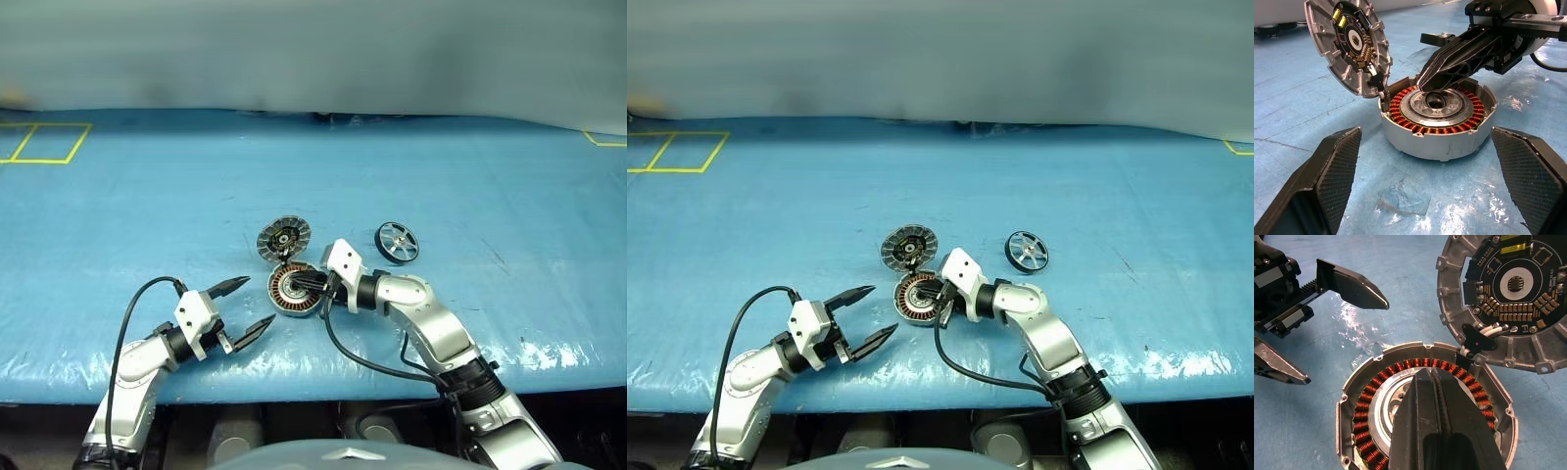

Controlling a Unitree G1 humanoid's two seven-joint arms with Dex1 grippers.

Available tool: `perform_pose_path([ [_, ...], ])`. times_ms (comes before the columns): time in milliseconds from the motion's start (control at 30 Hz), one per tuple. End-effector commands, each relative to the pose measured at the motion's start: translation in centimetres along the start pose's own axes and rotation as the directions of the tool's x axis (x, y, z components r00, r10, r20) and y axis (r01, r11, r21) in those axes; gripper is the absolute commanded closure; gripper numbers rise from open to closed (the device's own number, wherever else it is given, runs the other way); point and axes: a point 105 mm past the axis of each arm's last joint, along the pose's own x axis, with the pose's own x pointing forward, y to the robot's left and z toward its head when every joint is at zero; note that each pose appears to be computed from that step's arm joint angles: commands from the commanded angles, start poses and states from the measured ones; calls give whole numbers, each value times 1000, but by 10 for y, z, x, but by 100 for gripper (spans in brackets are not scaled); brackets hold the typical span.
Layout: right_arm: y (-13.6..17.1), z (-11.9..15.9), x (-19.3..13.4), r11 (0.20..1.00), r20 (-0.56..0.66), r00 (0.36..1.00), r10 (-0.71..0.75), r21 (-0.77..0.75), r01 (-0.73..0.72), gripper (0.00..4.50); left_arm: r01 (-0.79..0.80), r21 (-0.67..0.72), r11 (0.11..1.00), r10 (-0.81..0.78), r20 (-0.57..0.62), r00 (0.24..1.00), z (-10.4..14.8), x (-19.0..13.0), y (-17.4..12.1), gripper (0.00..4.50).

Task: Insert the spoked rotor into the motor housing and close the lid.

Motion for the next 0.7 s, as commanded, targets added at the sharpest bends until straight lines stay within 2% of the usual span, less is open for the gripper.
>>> perform_pose_path([
  [33, -1, 5, 3, 999, -5, 1000, 1, -48, -1, 447, -5, 14, 1000, 5, 14, 1000, 2, -1, 0, 0],
  [300, -10, -4, 4, 996, -55, 997, -56, -68, 52, 447, -5, 15, 1000, 5, 11, 1000, 1, -1, 0, 0],
  [567, 0, -8, 1, 997, -79, 997, -5, -75, -1, 447, -8, 9, 1000, 8, 10, 1000, 0, -1, 0, 0],
  [700, -6, 7, -1, 998, 10, 999, -44, -46, 45, 447, -7, 6, 1000, 7, 11, 1000, 1, -1, -1, 0],
])
